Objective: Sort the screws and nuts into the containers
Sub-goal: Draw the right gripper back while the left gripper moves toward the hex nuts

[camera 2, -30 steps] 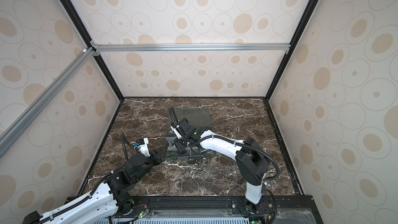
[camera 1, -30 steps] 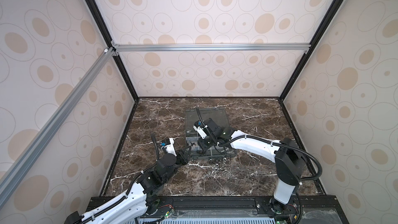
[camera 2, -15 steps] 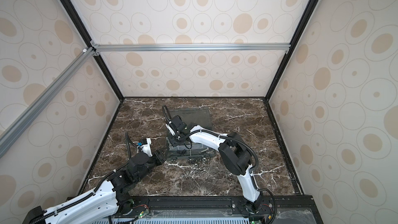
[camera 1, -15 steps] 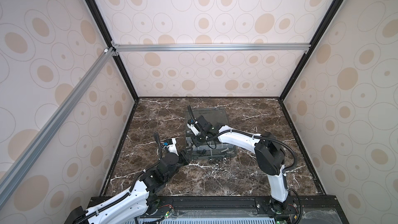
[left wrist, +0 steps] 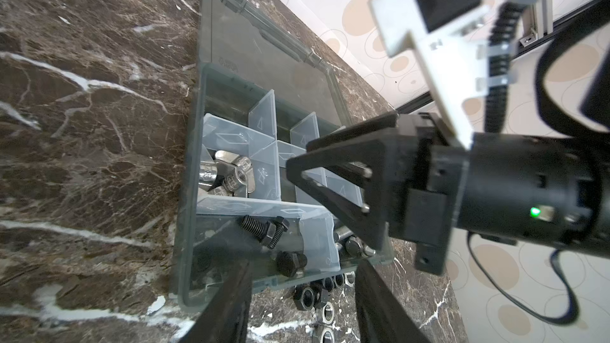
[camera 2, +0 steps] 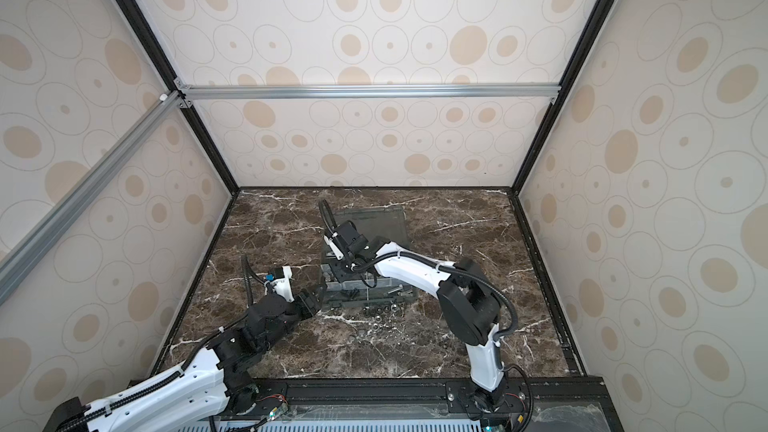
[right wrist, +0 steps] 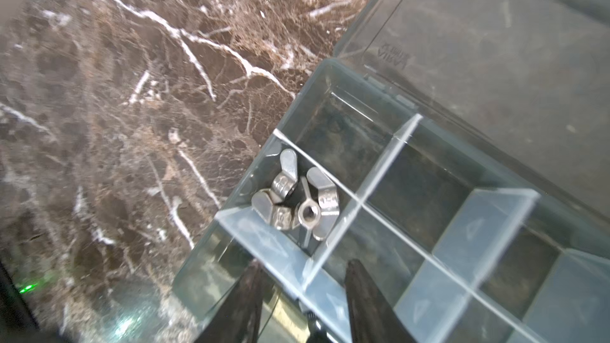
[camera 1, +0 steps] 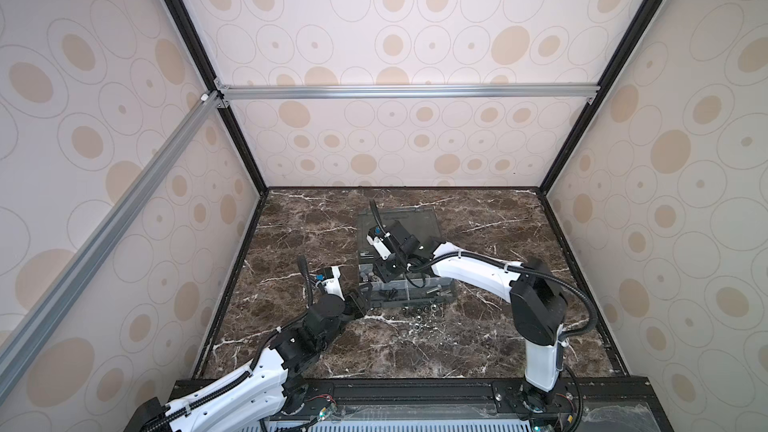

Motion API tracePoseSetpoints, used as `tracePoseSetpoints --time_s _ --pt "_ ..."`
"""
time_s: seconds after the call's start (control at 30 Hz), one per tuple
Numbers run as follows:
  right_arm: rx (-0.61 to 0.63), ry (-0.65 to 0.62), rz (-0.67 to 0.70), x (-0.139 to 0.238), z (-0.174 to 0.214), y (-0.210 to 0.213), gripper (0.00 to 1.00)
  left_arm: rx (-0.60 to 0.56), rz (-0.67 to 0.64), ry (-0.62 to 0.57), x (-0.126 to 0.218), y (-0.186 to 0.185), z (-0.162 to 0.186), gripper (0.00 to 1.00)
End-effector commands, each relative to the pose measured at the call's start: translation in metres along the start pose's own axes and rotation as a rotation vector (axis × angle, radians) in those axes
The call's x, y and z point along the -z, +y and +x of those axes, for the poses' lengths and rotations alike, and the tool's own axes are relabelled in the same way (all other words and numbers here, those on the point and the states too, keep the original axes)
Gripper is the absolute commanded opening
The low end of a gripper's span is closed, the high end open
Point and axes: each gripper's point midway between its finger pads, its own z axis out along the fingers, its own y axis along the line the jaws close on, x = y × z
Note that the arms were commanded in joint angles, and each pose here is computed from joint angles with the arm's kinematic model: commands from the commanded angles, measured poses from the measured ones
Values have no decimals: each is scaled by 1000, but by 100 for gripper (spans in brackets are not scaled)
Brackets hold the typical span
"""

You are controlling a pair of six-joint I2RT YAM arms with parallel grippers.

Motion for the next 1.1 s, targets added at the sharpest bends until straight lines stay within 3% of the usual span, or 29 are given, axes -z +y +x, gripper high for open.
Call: tracePoseSetpoints --time_s 0.0,0.57,1.07 --pt "-12 -45 16 24 0 -6 45 -1 27 -20 0 -8 -4 51" --pt "-93 -27 89 87 92 -35 46 -32 66 40 -11 -27 7 51" --pt "-278 -15 146 99 156 -56 48 -101 55 149 -13 -36 39 51"
